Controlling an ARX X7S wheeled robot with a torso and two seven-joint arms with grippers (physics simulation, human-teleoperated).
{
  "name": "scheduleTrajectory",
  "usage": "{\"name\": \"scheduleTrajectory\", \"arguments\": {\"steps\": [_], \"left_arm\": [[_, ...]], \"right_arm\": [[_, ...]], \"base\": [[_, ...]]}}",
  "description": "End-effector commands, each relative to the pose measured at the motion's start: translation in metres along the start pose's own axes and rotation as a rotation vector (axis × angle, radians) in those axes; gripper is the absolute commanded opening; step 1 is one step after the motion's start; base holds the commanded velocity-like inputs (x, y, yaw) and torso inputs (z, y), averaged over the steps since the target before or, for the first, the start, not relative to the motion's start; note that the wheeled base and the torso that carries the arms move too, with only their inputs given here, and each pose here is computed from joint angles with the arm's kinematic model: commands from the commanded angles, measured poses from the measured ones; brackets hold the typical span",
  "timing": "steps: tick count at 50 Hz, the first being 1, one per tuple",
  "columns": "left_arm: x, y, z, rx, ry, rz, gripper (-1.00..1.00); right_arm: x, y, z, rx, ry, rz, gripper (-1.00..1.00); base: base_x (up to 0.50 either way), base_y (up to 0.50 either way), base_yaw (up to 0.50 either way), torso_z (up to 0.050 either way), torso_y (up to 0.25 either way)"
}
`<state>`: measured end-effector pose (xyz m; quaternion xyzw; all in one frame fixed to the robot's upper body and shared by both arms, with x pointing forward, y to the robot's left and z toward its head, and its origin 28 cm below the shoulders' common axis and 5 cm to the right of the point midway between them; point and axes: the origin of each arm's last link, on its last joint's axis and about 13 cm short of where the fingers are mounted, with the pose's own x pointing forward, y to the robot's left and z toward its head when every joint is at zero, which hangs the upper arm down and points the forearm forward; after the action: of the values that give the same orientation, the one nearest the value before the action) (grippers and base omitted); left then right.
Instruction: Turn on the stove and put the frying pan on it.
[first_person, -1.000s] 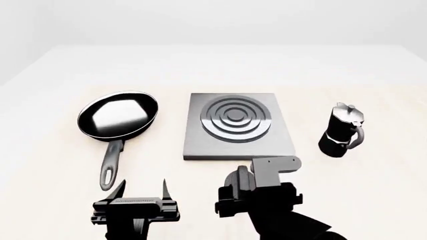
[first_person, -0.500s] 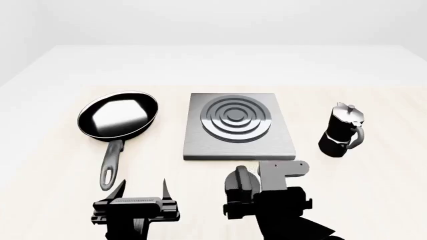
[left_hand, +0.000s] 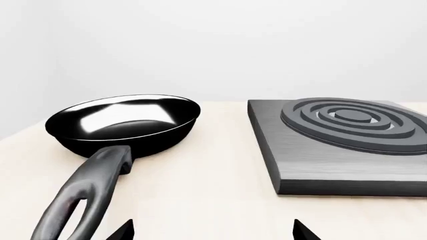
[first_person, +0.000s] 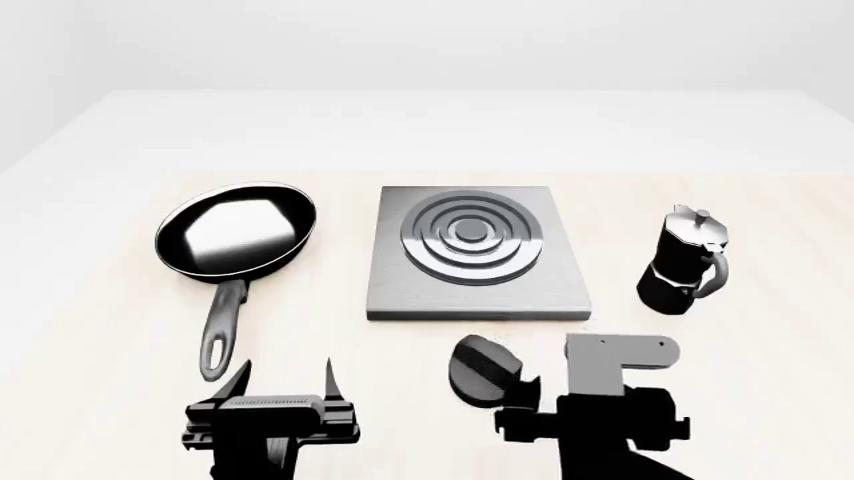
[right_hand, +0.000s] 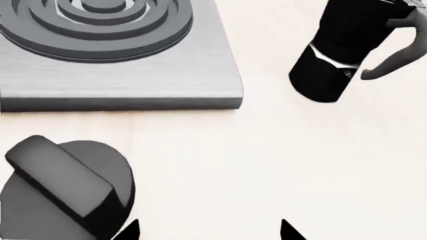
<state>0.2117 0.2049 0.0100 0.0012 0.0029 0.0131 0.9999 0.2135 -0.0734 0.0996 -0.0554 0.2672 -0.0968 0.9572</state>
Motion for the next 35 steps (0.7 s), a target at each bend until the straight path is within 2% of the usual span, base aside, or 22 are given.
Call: {"name": "scheduleTrajectory", "arguments": {"steps": [1, 11, 12, 15, 20, 21, 30, 33, 35], "left_arm": [[0.0, 0.0, 0.0, 0.001, 0.0, 0.0, 1.0], [0.0, 0.0, -0.001, 0.002, 0.001, -0.001, 1.0], [0.0, 0.0, 0.0, 0.001, 0.001, 0.0, 1.0], [0.0, -0.001, -0.001, 0.004, 0.0, -0.001, 1.0], [-0.001, -0.001, 0.0, 0.025, -0.001, -0.012, 1.0], [-0.001, -0.001, 0.0, 0.024, 0.002, -0.019, 1.0], [-0.001, -0.002, -0.001, 0.058, 0.005, -0.025, 1.0], [-0.001, -0.002, -0.001, 0.069, 0.004, -0.012, 1.0], [-0.001, -0.001, 0.0, 0.051, 0.008, -0.009, 1.0]], "right_arm": [[-0.003, -0.014, -0.003, 0.029, -0.043, -0.148, 1.0], [0.009, -0.027, -0.016, 0.067, -0.165, -0.318, 1.0], [0.011, -0.03, -0.019, 0.058, -0.187, -0.381, 1.0], [0.014, -0.032, -0.022, 0.088, -0.226, -0.393, 1.0], [0.022, -0.035, -0.036, 0.075, -0.315, -0.449, 1.0], [0.025, -0.035, -0.041, 0.059, -0.311, -0.481, 1.0], [0.04, -0.041, -0.062, 0.106, -0.383, -0.52, 1.0], [0.042, -0.042, -0.068, 0.059, -0.391, -0.548, 1.0], [0.045, -0.042, -0.072, 0.072, -0.391, -0.567, 1.0]], "base": [[0.0, 0.0, 0.0, 0.0, 0.0], [0.0, 0.0, 0.0, 0.0, 0.0], [0.0, 0.0, 0.0, 0.0, 0.0], [0.0, 0.0, 0.0, 0.0, 0.0], [0.0, 0.0, 0.0, 0.0, 0.0], [0.0, 0.0, 0.0, 0.0, 0.0], [0.0, 0.0, 0.0, 0.0, 0.0], [0.0, 0.0, 0.0, 0.0, 0.0], [0.0, 0.0, 0.0, 0.0, 0.0]]}}
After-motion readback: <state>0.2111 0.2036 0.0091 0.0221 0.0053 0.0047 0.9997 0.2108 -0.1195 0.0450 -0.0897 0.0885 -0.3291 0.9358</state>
